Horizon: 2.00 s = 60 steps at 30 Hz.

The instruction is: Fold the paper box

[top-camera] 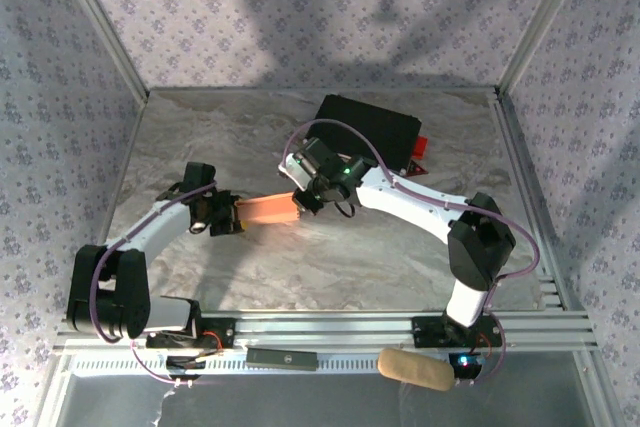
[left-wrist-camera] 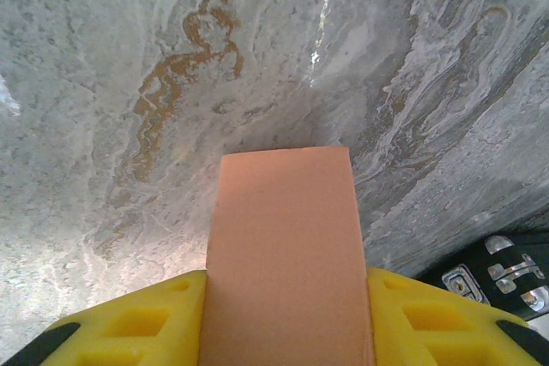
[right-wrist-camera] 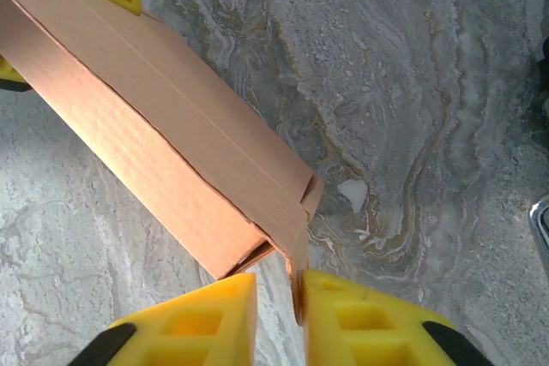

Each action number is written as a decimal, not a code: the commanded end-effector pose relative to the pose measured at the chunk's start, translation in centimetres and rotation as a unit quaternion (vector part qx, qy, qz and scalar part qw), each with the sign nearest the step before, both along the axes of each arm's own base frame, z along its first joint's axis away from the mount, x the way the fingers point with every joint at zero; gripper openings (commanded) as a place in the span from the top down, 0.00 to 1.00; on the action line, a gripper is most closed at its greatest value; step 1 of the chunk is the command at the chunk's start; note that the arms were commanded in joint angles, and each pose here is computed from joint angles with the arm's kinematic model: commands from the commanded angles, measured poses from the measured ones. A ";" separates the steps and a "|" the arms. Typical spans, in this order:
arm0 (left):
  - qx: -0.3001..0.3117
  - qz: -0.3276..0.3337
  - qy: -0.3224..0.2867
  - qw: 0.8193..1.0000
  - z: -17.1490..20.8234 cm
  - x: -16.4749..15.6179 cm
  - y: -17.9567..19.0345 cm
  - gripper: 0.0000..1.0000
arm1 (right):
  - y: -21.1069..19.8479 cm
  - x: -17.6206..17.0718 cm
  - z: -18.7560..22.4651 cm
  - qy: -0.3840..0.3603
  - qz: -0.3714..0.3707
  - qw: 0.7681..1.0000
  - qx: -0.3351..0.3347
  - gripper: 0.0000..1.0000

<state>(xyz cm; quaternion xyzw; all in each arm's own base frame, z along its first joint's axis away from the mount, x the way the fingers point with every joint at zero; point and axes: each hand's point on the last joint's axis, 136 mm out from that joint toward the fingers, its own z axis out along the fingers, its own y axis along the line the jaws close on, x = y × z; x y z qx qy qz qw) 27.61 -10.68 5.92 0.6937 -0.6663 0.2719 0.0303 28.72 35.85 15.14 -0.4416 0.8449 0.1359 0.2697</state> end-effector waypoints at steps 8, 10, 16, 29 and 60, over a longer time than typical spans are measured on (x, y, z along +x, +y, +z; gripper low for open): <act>0.050 0.002 0.058 0.997 -2.1 -2.2 1.7 0.76 | -0.1 0.5 -0.7 0.001 -0.022 1.000 -0.019 0.85; 0.050 0.003 0.058 0.997 -2.0 -2.2 1.7 0.76 | -0.2 0.6 -1.0 0.000 -0.031 0.999 -0.023 0.87; 0.044 0.003 0.055 0.998 -2.1 -2.0 1.5 0.71 | -0.2 1.2 -0.4 0.007 -0.072 0.997 -0.014 0.97; 0.029 0.006 0.063 0.998 -2.4 -2.0 1.1 0.67 | 1.0 1.0 0.1 0.103 -0.199 0.974 0.022 1.00; 0.012 0.017 0.075 0.997 -3.5 -1.9 0.6 0.72 | 2.7 -0.4 -0.9 0.133 -0.334 0.932 0.040 1.00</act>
